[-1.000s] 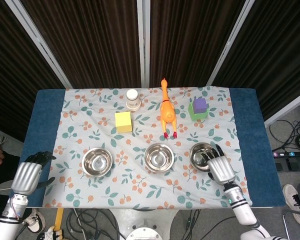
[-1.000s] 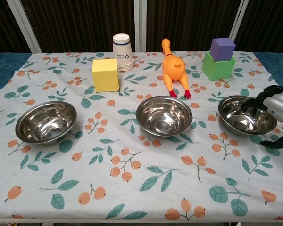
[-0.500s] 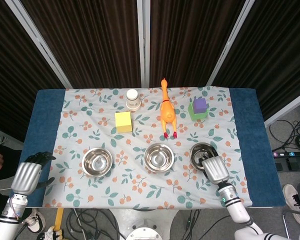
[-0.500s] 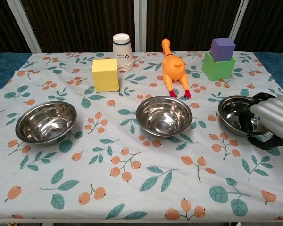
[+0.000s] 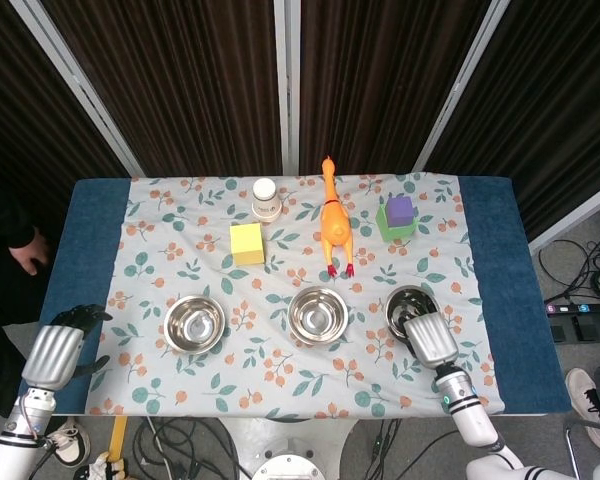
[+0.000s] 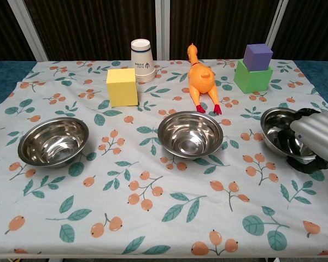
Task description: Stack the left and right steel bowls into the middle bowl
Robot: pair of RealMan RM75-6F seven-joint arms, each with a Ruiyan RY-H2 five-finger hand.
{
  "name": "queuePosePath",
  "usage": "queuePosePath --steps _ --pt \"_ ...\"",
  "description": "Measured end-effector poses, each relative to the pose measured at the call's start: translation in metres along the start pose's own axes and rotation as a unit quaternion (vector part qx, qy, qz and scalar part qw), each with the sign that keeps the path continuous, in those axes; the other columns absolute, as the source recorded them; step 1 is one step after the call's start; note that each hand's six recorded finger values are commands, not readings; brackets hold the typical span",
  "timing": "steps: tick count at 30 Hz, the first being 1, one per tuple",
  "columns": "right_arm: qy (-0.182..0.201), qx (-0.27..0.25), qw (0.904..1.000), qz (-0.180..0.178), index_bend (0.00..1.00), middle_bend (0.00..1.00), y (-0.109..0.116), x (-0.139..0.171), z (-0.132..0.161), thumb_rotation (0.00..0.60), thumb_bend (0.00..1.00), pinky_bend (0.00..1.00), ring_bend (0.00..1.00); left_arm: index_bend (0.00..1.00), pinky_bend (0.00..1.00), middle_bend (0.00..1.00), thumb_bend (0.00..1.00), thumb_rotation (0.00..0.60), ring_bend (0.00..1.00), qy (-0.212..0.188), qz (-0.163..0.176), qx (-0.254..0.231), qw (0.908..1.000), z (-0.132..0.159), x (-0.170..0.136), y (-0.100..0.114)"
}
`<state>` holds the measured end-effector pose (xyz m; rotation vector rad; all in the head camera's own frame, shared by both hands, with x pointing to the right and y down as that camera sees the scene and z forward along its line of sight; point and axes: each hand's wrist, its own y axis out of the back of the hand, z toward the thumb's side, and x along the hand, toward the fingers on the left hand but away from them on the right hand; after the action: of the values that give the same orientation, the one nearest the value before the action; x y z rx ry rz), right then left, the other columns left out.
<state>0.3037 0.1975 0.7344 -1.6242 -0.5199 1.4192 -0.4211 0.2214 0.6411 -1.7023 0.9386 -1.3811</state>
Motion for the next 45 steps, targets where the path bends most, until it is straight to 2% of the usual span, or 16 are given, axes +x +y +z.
queuePosePath --steps 11,21,27,34,36,37,38,40,45 --pt "0.014 -0.007 0.9995 -0.027 0.74 0.62 0.018 0.001 0.009 0.600 0.42 0.14 0.35 0.38 0.34 0.35 0.16 0.600 0.27 0.000 0.000 -0.001 1.0000 0.000 0.001 0.000" --pt "0.096 -0.012 0.9925 -0.075 0.74 0.62 0.072 -0.015 0.073 0.600 0.42 0.14 0.35 0.38 0.34 0.35 0.16 0.600 0.27 0.003 0.009 -0.003 1.0000 -0.001 0.001 0.004" --pt "0.125 -0.013 0.9900 -0.064 0.74 0.62 0.079 -0.035 0.110 0.600 0.42 0.14 0.35 0.38 0.34 0.35 0.16 0.600 0.26 0.009 0.010 -0.004 0.9999 -0.006 0.001 0.005" --pt "0.140 -0.019 0.9889 -0.046 0.74 0.62 0.077 -0.045 0.131 0.600 0.41 0.14 0.35 0.38 0.34 0.35 0.16 0.600 0.27 0.014 0.008 -0.008 0.9998 -0.011 0.001 0.004" --pt "0.144 -0.018 0.9886 -0.041 0.71 0.59 0.077 -0.048 0.135 0.600 0.30 0.14 0.34 0.38 0.34 0.35 0.16 0.600 0.27 0.015 0.009 -0.008 0.9998 -0.012 0.001 0.004" --pt "0.146 -0.017 0.9884 -0.038 0.67 0.57 0.076 -0.048 0.136 0.600 0.22 0.14 0.33 0.38 0.34 0.35 0.16 0.600 0.27 0.016 0.009 -0.009 0.9998 -0.013 0.001 0.004" --pt "0.149 -0.016 0.9881 -0.034 0.62 0.53 0.075 -0.049 0.137 0.600 0.14 0.14 0.30 0.38 0.34 0.35 0.16 0.600 0.27 0.017 0.009 -0.009 0.9998 -0.014 0.001 0.004" --pt "0.158 -0.013 0.9870 -0.025 0.50 0.46 0.073 -0.049 0.140 0.600 0.05 0.11 0.23 0.38 0.34 0.35 0.16 0.600 0.27 0.018 0.010 -0.010 0.9997 -0.015 0.001 0.004" --pt "0.169 -0.004 0.9856 0.004 0.31 0.31 0.071 -0.049 0.138 0.600 0.00 0.01 0.08 0.38 0.34 0.35 0.16 0.600 0.27 0.019 0.009 -0.011 0.9997 -0.016 0.000 0.004"
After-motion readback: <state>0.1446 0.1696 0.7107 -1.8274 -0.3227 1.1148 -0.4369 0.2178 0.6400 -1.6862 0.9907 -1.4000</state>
